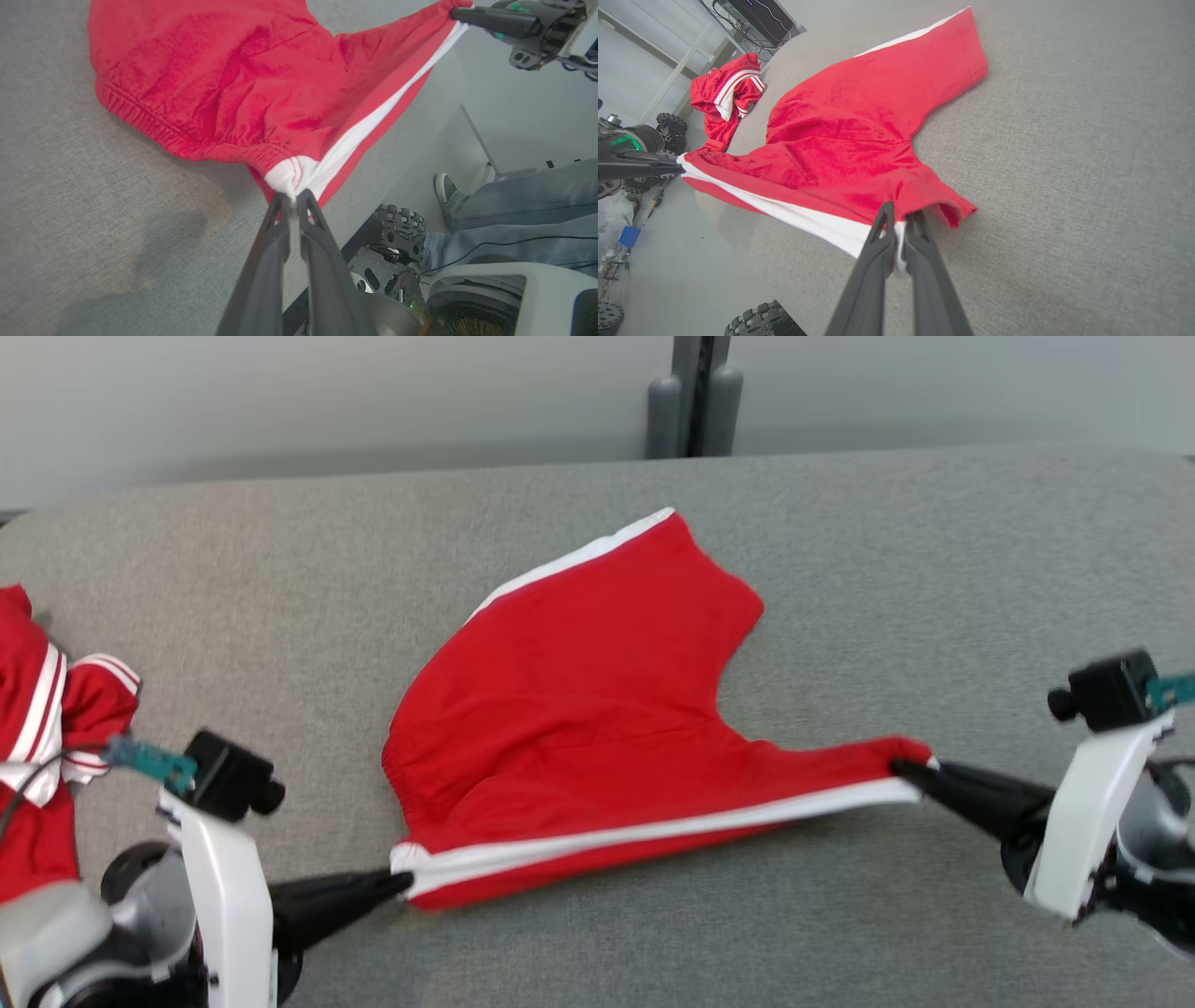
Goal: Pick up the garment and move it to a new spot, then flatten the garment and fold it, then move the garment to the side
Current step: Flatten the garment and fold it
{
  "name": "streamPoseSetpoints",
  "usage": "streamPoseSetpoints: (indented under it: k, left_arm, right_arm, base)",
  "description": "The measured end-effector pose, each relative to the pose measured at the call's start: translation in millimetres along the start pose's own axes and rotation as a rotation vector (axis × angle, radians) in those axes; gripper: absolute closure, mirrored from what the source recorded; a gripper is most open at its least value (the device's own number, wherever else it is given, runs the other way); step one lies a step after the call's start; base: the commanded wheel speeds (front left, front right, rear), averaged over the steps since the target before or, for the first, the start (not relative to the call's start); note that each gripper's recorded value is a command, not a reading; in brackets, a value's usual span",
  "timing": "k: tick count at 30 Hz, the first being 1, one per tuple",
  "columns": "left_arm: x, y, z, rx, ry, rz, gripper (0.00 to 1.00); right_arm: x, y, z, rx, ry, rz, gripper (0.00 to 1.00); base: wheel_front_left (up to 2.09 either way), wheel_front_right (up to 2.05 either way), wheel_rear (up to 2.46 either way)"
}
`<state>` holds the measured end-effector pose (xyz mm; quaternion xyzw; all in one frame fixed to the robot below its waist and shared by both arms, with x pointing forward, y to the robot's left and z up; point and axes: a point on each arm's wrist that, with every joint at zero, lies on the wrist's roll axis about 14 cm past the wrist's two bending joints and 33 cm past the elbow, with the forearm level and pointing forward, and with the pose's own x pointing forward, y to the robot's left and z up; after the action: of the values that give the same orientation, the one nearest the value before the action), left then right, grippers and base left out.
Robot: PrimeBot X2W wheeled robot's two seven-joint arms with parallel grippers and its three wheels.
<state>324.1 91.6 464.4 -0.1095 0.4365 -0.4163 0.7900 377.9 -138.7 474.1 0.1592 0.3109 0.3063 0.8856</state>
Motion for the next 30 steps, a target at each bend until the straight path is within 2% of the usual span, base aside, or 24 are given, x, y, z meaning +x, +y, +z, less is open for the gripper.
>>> streamPoseSetpoints:
  k: [3, 11, 19, 24, 30]
  left_arm:
    - [4, 9, 10, -0.065, 0.016, -0.019, 1.0]
    - [7, 53, 42, -0.215, 0.068, 0.019, 1.0]
    - [17, 76, 82, -0.243, 0.035, 0.026, 1.0]
    - [23, 88, 94, -0.243, 0.035, 0.034, 1.0]
    - [32, 103, 95, -0.27, 0.05, 0.04, 1.0]
  right_arm:
    - [14, -6, 13, -0.026, 0.042, 0.002, 1.0]
    - [65, -11, 60, -0.1, 0.13, 0.022, 1.0]
    - [120, -27, 93, -0.161, 0.202, -0.024, 1.0]
    - [153, -28, 118, -0.219, 0.172, -0.035, 1.0]
    - [191, -30, 115, -0.224, 0.222, -0.04, 1.0]
  base:
    - [0.0, 0.0, 0.0]
    - [0.0, 0.0, 0.0]
    - [0.0, 0.0, 0.0]
    - [0.0, 0.0, 0.0]
    - [0.0, 0.0, 0.0]
